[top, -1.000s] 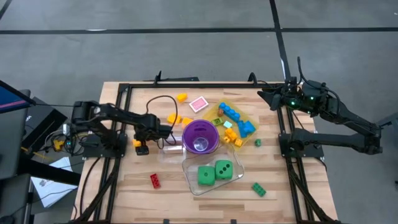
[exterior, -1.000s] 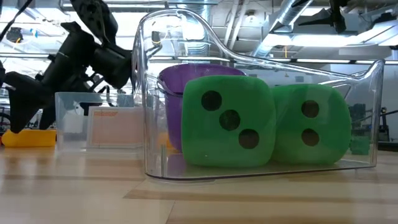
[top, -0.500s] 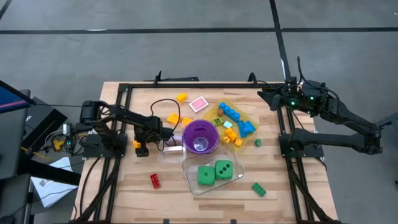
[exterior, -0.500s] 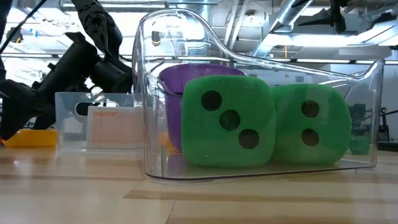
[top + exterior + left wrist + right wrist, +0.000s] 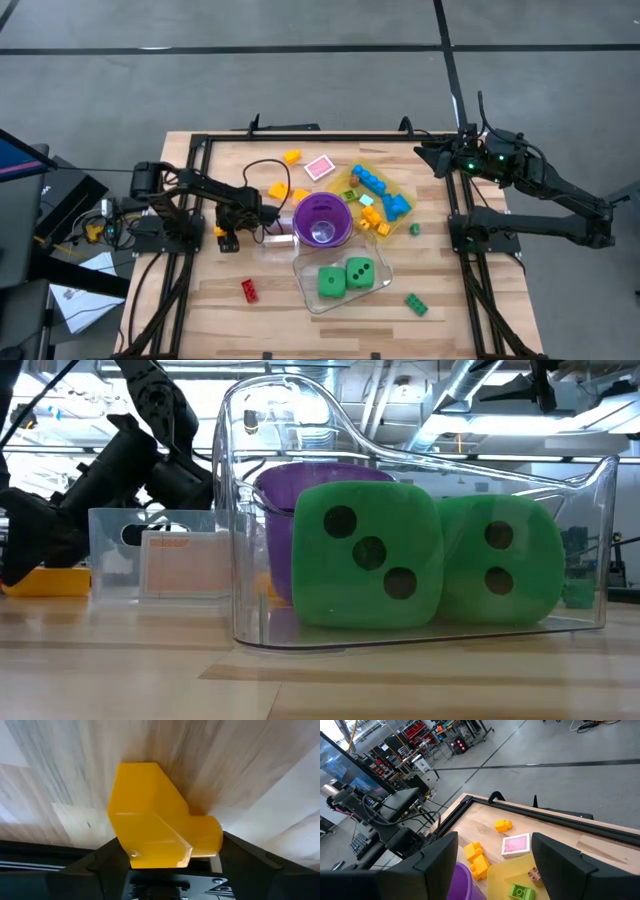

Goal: Pick & Place Toys
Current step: Put the large yellow game piece into the yellow bin

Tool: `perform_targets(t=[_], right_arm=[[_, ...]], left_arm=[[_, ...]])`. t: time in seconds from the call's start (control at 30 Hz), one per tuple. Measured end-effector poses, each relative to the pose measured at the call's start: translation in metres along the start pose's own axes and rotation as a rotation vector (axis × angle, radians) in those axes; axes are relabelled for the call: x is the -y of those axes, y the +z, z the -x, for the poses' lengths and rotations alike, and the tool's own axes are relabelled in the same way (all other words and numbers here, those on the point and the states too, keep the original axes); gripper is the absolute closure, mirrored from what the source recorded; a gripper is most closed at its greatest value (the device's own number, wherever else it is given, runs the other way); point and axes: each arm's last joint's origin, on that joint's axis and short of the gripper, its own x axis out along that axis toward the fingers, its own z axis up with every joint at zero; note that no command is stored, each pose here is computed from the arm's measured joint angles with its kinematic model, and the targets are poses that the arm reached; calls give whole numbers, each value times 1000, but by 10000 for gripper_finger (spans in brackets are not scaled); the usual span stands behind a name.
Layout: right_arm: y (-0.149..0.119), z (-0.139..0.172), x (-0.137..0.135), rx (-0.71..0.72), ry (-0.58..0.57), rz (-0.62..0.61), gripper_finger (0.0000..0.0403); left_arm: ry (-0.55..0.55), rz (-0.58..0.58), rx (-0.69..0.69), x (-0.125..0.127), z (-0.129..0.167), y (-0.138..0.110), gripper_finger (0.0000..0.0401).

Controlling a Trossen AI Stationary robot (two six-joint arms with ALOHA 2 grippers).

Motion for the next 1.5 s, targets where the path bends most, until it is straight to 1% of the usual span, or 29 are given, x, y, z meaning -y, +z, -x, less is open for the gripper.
perform_targets(t=[0.2, 0.4, 0.57, 0.67, 0.87, 0.93, 1.07, 1.23, 1.37, 1.5], right_arm=[[0, 0, 0, 0, 0, -5, 157], [0, 0, 0, 1, 0, -9, 157], [0, 0, 0, 1, 0, -16, 157], [0, 0, 0, 1, 0, -16, 157], [0, 0, 0, 2, -2, -12, 157], [1, 0, 1, 7, -8, -13, 157], [2, 0, 3, 16, -23, -17, 157], [3, -1, 4, 22, -32, -17, 157], [3, -1, 3, 14, -6, -10, 157], [3, -1, 2, 0, 15, -10, 157]], left_arm=[[-3, 0, 32, 0, 6, -2, 142], [-10, 6, 97, -1, 19, -15, 142], [-36, 23, 142, -2, 34, -33, 142], [-64, 33, 134, -3, 41, -48, 142], [-68, 97, 77, -6, 53, -79, 142], [-79, 113, 94, -6, 59, -86, 142], [-161, 169, 196, -5, 77, -92, 142], [-225, 209, 360, -10, 106, -90, 142], [-361, 259, 592, -19, 136, -80, 142], [-512, 346, 868, -36, 172, -73, 142]])
